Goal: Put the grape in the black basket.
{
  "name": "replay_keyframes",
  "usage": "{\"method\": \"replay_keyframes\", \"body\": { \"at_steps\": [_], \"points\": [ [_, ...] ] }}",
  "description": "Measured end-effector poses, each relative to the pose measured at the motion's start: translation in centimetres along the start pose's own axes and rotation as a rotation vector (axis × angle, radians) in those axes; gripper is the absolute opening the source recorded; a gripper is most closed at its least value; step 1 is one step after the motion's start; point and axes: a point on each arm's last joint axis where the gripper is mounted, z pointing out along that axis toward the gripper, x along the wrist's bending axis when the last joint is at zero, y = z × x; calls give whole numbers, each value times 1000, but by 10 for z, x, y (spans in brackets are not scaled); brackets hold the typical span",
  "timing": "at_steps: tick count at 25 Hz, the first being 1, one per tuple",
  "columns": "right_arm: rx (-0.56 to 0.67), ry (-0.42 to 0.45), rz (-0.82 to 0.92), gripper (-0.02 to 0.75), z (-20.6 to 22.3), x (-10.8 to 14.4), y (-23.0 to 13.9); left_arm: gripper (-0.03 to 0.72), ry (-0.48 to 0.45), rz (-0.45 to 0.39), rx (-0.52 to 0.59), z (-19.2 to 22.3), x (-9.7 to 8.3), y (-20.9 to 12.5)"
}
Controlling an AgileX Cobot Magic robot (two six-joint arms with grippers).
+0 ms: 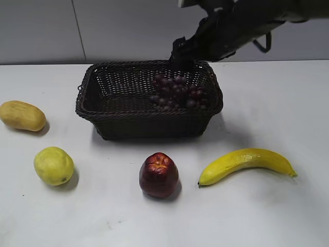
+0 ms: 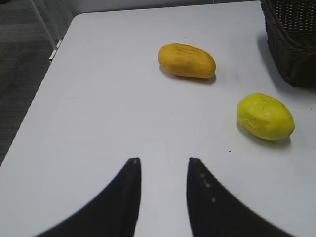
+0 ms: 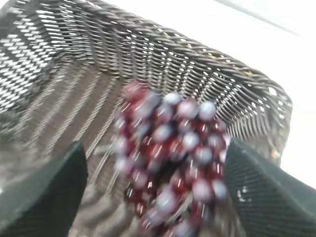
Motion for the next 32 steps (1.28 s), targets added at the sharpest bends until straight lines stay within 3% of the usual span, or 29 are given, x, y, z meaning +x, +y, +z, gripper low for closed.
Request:
{"method": "replay_keyframes", "body": {
  "at_steps": [8,15,19,25,32],
  "points": [
    [99,34,105,654,-101,-3,12,237,0,0,0,0,0,0],
    [210,-116,138,634,-171,-14,-5,237,0,0,0,0,0,0],
    [236,-172,161,624,-193,-14,-38,237,0,0,0,0,0,0],
    [297,-173,197,615,-216,-5,-110,237,0,0,0,0,0,0],
    [227,-172,198,601,-256,7,-174,237,0,0,0,0,0,0]
  ]
}}
